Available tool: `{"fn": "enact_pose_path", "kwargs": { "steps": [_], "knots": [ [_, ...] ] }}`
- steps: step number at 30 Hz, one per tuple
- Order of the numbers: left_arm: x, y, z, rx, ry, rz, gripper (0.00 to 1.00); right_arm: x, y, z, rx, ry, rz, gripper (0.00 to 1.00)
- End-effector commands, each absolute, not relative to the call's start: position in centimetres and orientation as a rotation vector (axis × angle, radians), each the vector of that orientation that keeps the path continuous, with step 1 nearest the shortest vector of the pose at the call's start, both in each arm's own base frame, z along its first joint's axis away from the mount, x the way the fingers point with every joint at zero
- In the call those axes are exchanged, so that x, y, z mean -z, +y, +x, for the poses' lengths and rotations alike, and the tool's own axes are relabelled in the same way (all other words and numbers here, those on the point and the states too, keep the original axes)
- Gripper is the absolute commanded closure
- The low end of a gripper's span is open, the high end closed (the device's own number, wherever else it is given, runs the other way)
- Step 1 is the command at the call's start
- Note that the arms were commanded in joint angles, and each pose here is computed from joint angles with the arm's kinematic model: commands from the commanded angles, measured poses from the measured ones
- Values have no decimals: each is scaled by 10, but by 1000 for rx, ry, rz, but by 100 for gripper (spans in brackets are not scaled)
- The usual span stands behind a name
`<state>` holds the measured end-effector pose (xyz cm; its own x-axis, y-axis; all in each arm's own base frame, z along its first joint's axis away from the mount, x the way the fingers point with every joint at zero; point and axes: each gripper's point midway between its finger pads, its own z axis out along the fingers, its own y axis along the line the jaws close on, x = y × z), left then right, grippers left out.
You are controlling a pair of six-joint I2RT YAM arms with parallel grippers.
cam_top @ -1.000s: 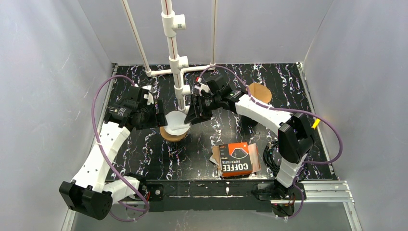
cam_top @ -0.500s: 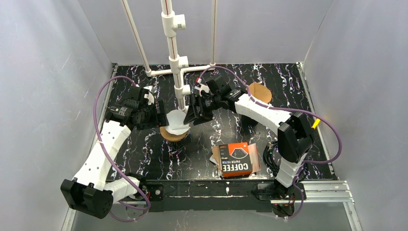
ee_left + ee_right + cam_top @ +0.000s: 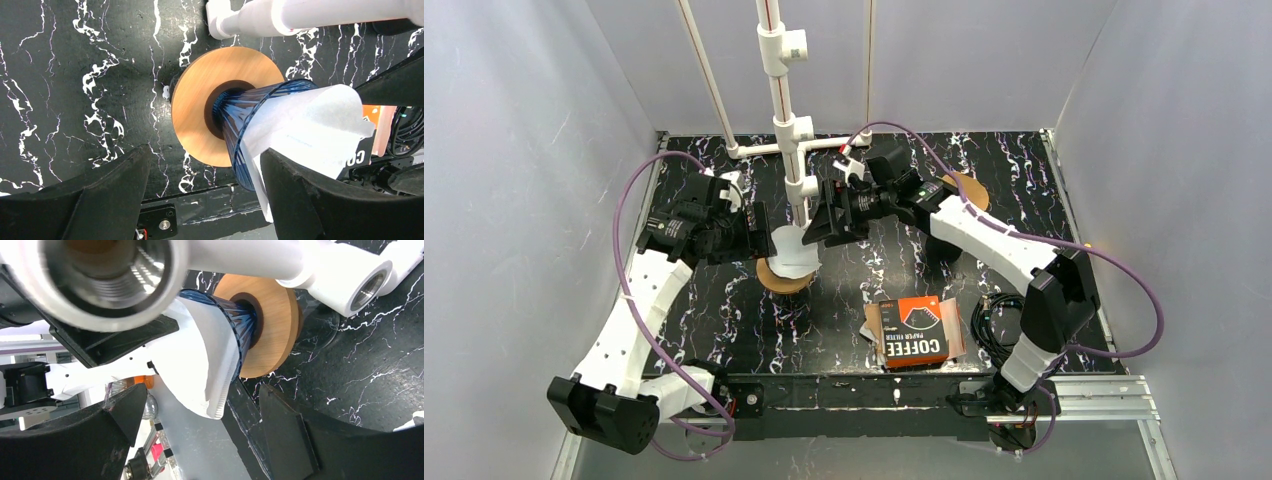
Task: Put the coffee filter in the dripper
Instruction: Adjust the coffee filter in the coffee dripper, then reset both arms
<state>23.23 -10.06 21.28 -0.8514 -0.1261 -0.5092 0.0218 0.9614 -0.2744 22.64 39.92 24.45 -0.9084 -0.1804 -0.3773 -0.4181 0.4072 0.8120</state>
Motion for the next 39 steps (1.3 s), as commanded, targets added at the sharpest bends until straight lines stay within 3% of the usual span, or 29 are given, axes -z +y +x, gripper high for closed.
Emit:
{"fn": "enact_pose_path", "kwargs": {
  "steps": [1,16,22,31,39],
  "knots": [
    [-233,-102,228,398,2533,-45,21,-272,394,226,-1548,2340,-550,9],
    [-287,-112,235,514,2318,14,14,-317,372,262,-1436,2171,-490,4],
    [-311,-106,251,503,2186,-18,2,-355,337,308,-1252,2077,-384,3],
    [-323,-78,278,419,2105,-73,2,-395,231,384,-844,1961,-166,2],
    [-281,-33,293,362,2154,-222,2,-380,82,416,-252,1925,197,2]
  ]
}}
